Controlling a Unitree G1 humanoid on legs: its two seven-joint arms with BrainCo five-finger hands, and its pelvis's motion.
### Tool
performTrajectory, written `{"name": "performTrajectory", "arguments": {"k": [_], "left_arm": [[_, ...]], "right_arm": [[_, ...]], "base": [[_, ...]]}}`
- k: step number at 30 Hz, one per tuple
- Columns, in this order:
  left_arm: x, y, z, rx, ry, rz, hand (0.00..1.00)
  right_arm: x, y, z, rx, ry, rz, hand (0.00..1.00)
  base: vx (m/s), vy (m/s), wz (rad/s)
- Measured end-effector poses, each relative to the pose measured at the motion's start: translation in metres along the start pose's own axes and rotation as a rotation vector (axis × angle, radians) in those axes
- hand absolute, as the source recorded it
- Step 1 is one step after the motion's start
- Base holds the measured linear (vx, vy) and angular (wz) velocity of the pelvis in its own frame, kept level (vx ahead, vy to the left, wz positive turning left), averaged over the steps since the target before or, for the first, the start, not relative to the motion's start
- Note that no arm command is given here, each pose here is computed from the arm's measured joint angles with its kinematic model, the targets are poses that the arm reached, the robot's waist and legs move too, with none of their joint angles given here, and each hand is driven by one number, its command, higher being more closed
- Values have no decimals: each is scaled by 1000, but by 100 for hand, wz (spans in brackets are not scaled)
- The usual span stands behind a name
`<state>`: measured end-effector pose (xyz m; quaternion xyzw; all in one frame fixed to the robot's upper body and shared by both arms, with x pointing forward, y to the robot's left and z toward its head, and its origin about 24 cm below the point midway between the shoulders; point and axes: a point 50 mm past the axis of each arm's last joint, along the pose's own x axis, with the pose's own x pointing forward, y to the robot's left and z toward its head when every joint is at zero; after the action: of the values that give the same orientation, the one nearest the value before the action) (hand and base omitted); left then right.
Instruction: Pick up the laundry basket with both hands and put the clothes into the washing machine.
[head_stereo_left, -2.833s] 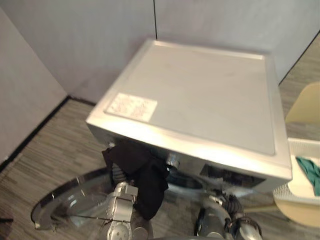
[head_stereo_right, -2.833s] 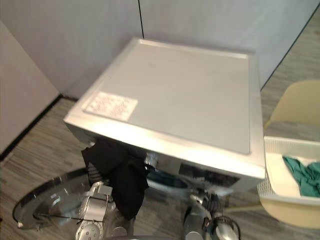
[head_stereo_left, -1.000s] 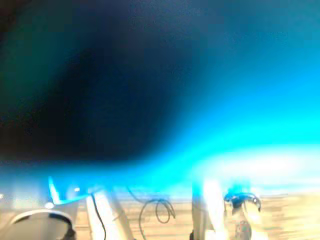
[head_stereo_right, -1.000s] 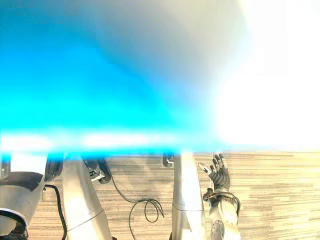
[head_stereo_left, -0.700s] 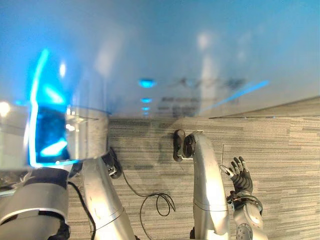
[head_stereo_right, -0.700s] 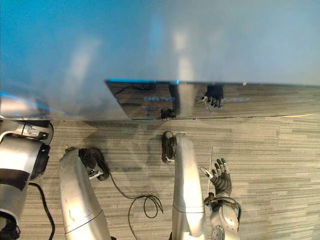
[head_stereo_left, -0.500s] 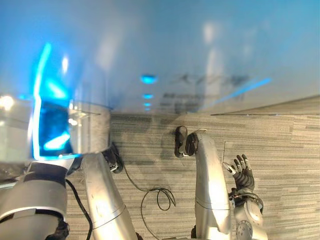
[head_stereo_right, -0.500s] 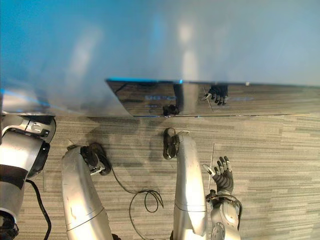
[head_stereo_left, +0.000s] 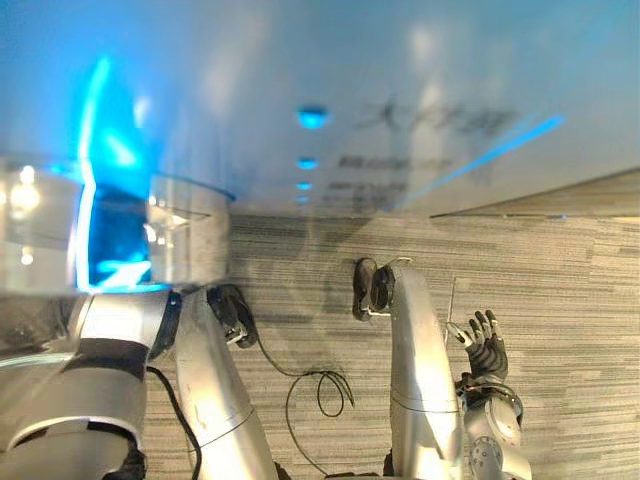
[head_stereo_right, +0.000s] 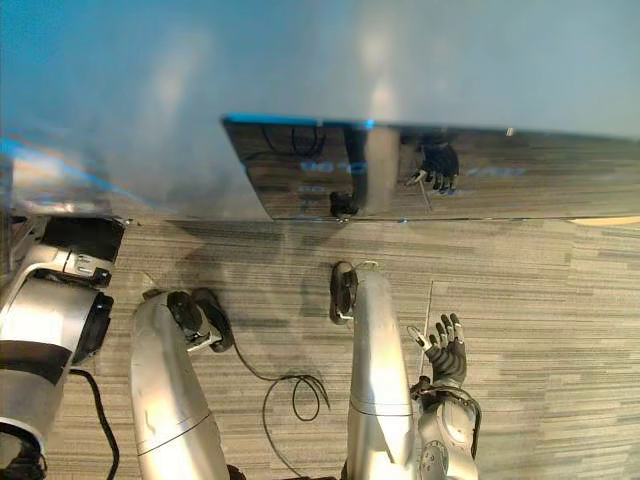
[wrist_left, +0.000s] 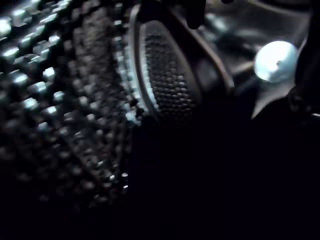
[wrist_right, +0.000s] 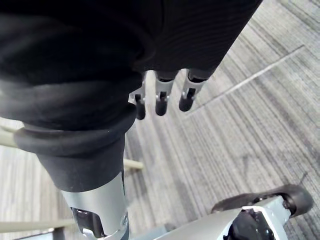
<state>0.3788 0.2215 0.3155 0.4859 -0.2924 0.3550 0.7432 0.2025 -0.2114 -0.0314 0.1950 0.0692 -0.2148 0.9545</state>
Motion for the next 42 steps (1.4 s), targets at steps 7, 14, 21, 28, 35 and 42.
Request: {"name": "performTrajectory", "arguments": {"k": [7, 14, 21, 28, 35, 42], "left_arm": [[-50, 4, 7, -441, 76, 117, 0], [-190, -64, -4, -646, 428, -156, 0], [-340, -84, -45, -620, 827, -589, 0], [-444, -57, -77, -490, 1102, -856, 0], [-502, -43, -93, -412, 1365, -956, 0], [-514, -40, -98, -439, 1470, -960, 0]], "right_arm": [[4, 2, 3, -9, -12, -21, 0], [11, -3, -1, -82, 17, -68, 0], [-8, -40, -55, -158, 302, -203, 0], [-70, -81, -107, -203, 606, -333, 0], [-86, -94, -121, -240, 729, -352, 0], [-54, -68, -116, -204, 680, -294, 0]], "base": [[42, -48, 10], [131, -63, 17], [102, -102, 31], [139, 4, 32], [154, 72, 32], [-69, 15, 28]]}}
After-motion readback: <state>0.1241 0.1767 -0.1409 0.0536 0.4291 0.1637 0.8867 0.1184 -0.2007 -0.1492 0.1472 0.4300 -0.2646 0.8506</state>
